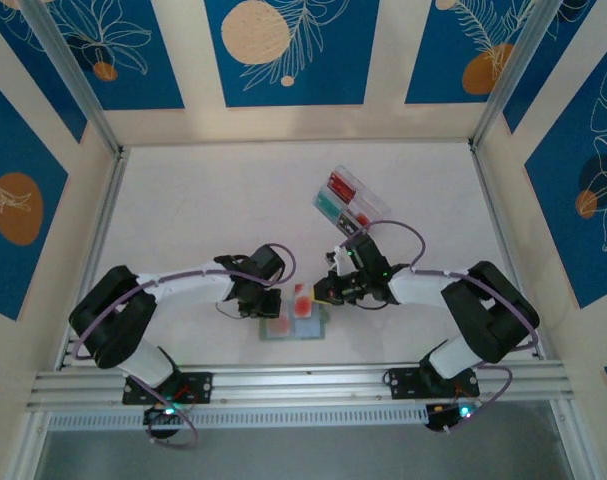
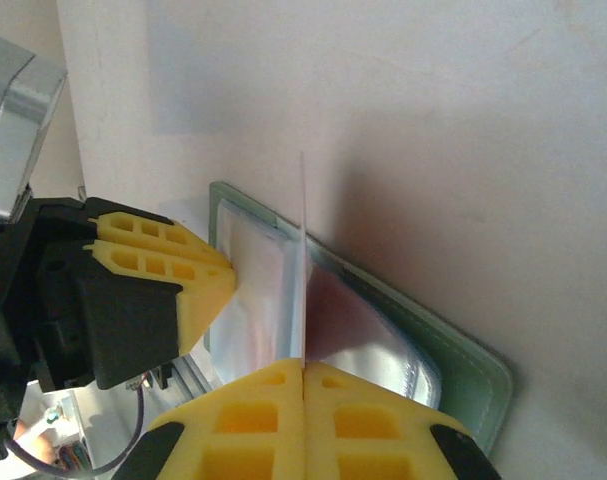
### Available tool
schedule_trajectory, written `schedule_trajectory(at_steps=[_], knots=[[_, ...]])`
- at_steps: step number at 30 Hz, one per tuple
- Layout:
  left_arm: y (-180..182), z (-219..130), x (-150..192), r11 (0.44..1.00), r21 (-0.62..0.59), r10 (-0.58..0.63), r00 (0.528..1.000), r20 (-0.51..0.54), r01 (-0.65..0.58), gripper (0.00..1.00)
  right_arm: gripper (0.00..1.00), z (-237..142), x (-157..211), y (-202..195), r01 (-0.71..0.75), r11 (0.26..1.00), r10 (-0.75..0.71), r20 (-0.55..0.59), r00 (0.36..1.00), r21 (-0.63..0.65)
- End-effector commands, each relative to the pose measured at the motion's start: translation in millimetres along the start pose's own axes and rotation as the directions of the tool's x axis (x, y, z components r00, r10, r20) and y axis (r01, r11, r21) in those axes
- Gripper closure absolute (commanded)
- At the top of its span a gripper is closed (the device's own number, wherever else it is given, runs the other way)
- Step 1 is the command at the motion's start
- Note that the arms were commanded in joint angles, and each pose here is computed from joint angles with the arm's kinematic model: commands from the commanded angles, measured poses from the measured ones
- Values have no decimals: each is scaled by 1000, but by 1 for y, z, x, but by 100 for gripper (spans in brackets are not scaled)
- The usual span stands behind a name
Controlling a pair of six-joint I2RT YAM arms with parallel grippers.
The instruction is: Put the credit cards into the card holder
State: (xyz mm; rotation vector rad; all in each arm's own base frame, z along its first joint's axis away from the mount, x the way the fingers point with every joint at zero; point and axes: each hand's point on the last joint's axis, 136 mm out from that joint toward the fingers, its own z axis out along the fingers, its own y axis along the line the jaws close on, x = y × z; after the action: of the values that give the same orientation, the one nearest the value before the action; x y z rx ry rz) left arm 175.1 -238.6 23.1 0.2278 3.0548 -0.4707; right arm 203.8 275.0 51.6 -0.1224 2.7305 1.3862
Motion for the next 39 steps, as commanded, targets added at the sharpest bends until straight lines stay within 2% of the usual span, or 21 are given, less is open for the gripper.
schedule_trajectory(at_steps=[1, 13, 28, 39], knots=[[38, 13, 26, 990, -142, -17, 997, -79, 5, 87, 100, 0, -10, 22, 39, 995, -38, 10, 999, -92], [36, 14, 28, 992, -123, -23, 997, -78, 13, 87, 100, 9, -12, 14, 32, 997, -33, -10, 999, -68], [34, 18, 30, 994, -109, -30, 995, -91, 20, 87, 100, 3, -14, 6, 25, 999, -25, 3, 1000, -43], [33, 19, 30, 994, -102, -35, 995, -91, 25, 87, 100, 12, -13, 12, 31, 997, -33, -28, 999, -65]])
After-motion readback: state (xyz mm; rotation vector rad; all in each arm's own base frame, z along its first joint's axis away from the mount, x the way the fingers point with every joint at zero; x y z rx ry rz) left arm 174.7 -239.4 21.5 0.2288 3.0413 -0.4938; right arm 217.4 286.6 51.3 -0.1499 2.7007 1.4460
